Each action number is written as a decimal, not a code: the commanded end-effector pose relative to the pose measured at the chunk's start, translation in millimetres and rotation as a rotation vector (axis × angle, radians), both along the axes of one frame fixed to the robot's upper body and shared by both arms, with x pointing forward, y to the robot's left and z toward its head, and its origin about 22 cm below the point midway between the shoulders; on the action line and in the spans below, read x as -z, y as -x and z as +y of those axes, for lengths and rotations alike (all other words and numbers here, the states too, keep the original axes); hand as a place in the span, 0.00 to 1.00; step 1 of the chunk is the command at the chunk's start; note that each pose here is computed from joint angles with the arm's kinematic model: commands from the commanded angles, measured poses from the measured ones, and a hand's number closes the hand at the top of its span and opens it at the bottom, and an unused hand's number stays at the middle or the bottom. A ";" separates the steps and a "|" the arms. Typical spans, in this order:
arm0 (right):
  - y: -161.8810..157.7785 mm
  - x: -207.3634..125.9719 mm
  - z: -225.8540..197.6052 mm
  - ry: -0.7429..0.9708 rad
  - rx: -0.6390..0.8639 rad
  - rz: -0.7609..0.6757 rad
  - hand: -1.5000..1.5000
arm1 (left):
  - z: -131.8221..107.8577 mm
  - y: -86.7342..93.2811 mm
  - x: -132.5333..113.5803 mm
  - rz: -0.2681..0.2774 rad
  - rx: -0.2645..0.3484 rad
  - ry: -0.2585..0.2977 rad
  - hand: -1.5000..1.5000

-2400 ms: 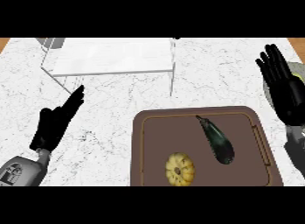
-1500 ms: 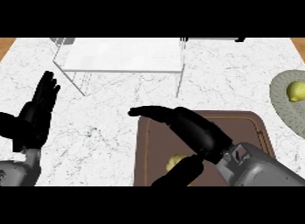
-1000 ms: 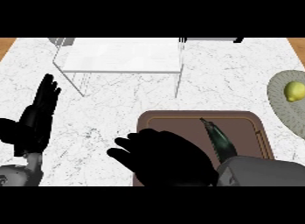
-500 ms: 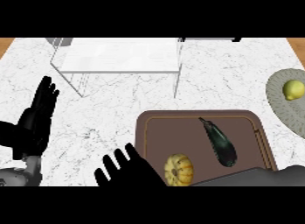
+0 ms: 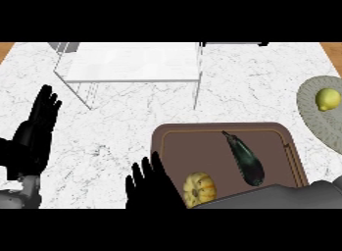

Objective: Pick the squash from the tray and place it in the tiered shelf

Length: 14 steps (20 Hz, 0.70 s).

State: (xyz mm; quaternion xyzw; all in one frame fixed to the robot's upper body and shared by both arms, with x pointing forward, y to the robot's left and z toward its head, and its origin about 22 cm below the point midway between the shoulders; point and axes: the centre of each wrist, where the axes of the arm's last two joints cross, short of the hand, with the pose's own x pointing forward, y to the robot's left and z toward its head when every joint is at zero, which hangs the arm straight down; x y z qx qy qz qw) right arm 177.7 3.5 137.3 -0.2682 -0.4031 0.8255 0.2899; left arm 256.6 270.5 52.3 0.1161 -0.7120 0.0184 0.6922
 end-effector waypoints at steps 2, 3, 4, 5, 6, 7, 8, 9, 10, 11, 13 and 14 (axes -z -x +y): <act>0.1 13.0 -1.0 0.172 0.131 -0.175 0.00 | -2.3 -3.1 2.6 0.004 -0.002 0.013 0.50; 8.1 21.4 -5.5 0.147 0.137 -0.168 0.00 | 6.6 4.1 6.1 -0.001 -0.012 -0.002 0.50; 4.8 11.6 7.9 0.142 0.161 -0.136 0.00 | 3.4 12.8 9.9 0.002 0.015 -0.002 0.50; 4.3 19.9 -2.4 0.138 0.155 -0.150 0.00 | 12.8 3.1 8.9 0.000 0.003 0.013 0.50; -6.1 14.8 -16.0 0.146 0.152 -0.150 0.00 | 10.4 -2.1 -3.7 0.000 -0.001 0.007 0.50; 5.7 18.0 0.4 0.131 0.139 -0.139 0.00 | -9.7 2.1 -0.1 -0.006 -0.009 0.013 0.50; 4.8 20.4 -12.1 0.138 0.145 -0.123 0.00 | 2.3 8.3 4.8 0.009 -0.006 0.014 0.50; 0.3 22.2 -14.7 0.151 0.155 -0.149 0.00 | -8.1 4.6 -3.7 -0.001 0.011 0.022 0.50; -0.3 21.7 -31.1 0.143 0.157 -0.139 0.00 | 0.0 8.5 -6.1 -0.006 0.004 0.004 0.50; -9.9 20.2 -22.1 0.149 0.147 -0.126 0.00 | 8.0 5.1 0.7 -0.016 -0.011 -0.015 0.50; -1.0 23.5 -25.0 0.150 0.156 -0.132 0.00 | 4.9 10.6 5.4 -0.009 0.006 0.003 0.50; 7.3 30.2 -10.7 0.159 0.141 -0.139 0.00 | -1.1 -5.5 4.8 -0.011 0.008 -0.011 0.50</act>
